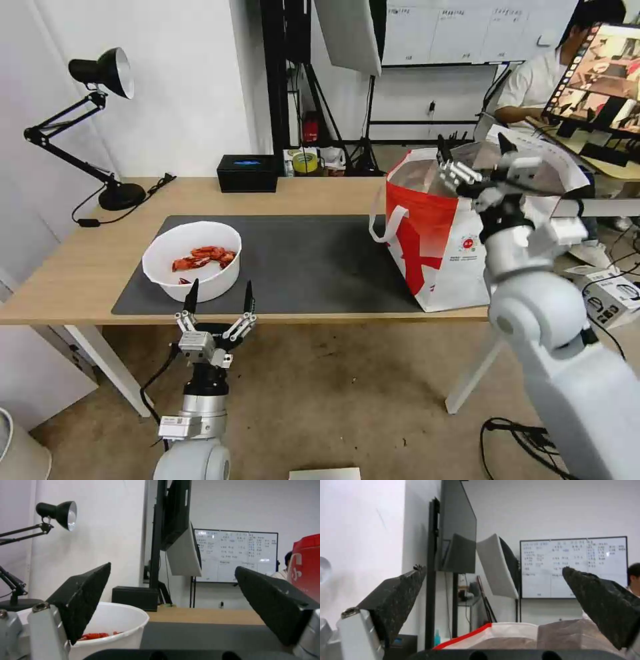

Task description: Pick up the trash from the table and place it into the takeout bag.

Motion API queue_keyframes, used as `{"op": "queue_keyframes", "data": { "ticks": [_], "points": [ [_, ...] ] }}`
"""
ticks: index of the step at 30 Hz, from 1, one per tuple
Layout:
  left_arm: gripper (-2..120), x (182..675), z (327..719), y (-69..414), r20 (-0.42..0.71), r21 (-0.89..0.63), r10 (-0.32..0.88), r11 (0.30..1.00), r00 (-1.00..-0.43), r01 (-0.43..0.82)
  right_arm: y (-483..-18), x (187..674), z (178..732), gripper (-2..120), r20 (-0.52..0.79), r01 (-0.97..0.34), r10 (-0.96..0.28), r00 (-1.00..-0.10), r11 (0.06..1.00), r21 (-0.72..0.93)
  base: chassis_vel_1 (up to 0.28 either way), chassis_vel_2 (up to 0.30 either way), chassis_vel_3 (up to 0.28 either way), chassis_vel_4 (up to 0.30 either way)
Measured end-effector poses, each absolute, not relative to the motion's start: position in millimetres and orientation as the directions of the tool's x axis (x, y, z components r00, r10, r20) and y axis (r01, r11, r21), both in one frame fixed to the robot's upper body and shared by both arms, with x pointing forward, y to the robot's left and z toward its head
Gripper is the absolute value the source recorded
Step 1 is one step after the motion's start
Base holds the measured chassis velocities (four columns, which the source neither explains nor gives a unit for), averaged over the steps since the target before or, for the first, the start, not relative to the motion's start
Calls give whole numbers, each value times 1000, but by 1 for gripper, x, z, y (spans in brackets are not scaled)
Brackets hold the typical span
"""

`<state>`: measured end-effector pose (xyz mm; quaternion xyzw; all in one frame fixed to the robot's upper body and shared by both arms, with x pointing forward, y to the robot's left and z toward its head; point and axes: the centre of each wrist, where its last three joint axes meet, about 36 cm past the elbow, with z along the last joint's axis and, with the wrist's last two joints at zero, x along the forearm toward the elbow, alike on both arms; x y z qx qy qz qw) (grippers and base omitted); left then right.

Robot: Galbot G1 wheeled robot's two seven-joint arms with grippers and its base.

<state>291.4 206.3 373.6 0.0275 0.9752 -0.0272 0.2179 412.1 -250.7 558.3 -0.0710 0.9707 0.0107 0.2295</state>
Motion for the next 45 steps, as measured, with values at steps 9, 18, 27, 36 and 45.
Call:
{"op": "queue_keyframes", "data": {
  "ticks": [9,18,27,36,45],
  "points": [
    [100,290,374,209,-427,-40,37,997,-904,60,-242,396,495,100,-488,-145,-126,-864,989,2,0,0,0,0],
    [100,289,375,210,-426,-49,33,997,-904,60,-243,373,448,100,-487,-93,-77,-870,996,10,0,0,0,0],
    [100,287,374,210,-423,-49,34,997,-906,60,-238,348,411,100,-520,-72,-54,-852,997,14,0,0,0,0],
    [100,284,374,214,-422,-43,32,998,-906,55,-235,330,384,100,-513,-58,-46,-857,998,7,0,0,0,0],
    [100,284,375,217,-425,-34,36,998,-905,56,-230,328,381,100,-511,-63,-46,-858,998,16,0,0,0,0]
  ]
}}
